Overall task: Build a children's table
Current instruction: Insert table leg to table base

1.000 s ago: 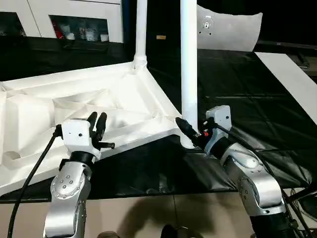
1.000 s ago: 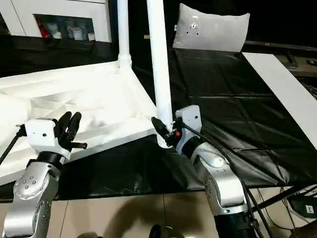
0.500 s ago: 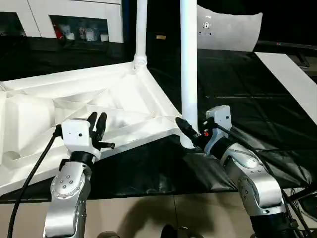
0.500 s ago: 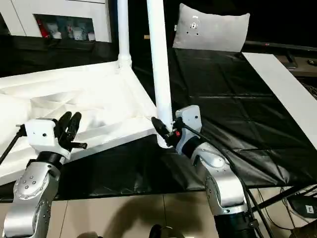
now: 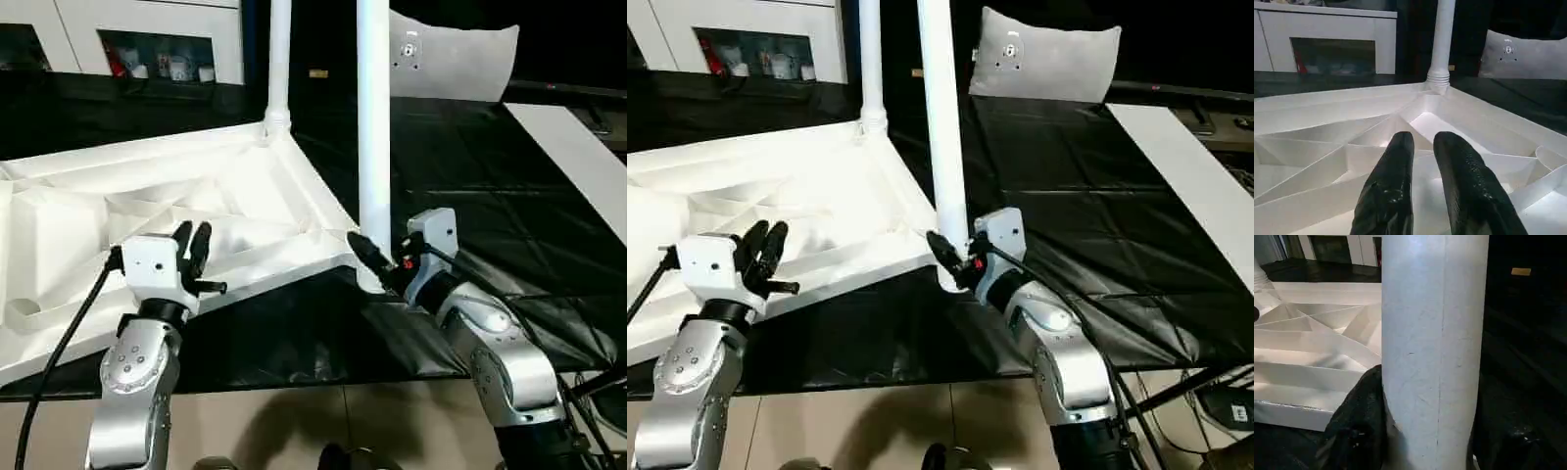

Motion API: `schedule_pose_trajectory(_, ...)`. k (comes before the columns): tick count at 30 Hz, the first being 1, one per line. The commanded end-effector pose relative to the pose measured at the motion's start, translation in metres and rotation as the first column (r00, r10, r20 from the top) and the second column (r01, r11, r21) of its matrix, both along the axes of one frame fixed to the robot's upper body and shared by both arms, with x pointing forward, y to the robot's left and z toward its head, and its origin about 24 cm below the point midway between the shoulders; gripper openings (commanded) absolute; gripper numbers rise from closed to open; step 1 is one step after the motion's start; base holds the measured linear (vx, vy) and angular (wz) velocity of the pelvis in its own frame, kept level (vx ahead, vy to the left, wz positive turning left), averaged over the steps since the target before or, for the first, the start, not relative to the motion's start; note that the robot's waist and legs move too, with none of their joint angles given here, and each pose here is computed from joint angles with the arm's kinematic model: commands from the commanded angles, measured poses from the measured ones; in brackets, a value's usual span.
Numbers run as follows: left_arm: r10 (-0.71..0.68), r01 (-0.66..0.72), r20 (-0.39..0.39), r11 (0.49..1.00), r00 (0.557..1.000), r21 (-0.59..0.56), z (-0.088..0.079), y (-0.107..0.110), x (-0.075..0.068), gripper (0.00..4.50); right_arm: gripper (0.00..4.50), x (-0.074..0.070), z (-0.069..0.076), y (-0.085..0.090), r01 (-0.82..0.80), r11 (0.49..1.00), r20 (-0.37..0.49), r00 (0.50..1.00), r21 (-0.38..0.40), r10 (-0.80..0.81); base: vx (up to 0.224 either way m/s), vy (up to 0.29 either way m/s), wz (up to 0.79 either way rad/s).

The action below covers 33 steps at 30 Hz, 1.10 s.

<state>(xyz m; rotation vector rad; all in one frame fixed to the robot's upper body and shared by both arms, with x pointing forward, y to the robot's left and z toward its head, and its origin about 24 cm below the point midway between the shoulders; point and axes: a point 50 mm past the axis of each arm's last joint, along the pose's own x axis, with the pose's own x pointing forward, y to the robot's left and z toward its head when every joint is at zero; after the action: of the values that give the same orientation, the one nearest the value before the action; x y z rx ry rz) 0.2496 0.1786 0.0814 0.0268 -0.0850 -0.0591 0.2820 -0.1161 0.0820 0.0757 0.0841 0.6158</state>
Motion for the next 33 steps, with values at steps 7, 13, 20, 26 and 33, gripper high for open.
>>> schedule_pose_trajectory(7,-0.009,0.009,0.019,1.000,1.000,-0.002,0.0037,-0.0033,-0.0005,1.01,1.88,0.0016,0.0026,-0.0061,0.021,1.000,0.011,1.000,-0.002,-0.021,0.000,0.000,0.00)
schedule_pose_trajectory(13,-0.009,0.009,0.019,1.000,1.000,-0.002,0.0037,-0.0033,-0.0005,1.01,1.88,0.0016,0.0026,-0.0061,0.021,1.000,0.011,1.000,-0.002,-0.021,0.000,0.000,0.00)
schedule_pose_trajectory(20,-0.009,0.009,0.019,1.000,1.000,-0.002,0.0037,-0.0033,-0.0005,1.01,1.88,0.0016,0.0026,-0.0061,0.021,1.000,0.011,1.000,-0.002,-0.021,0.000,0.000,0.00)
schedule_pose_trajectory(26,-0.009,0.009,0.019,1.000,1.000,-0.002,0.0037,-0.0033,-0.0005,1.01,1.88,0.0016,0.0026,-0.0061,0.021,1.000,0.011,1.000,-0.002,-0.021,0.000,0.000,0.00)
schedule_pose_trajectory(33,-0.009,0.009,0.019,1.000,1.000,-0.002,0.0037,-0.0033,-0.0005,1.01,1.88,0.0016,0.0026,-0.0061,0.021,1.000,0.011,1.000,-0.002,-0.021,0.000,0.000,0.00)
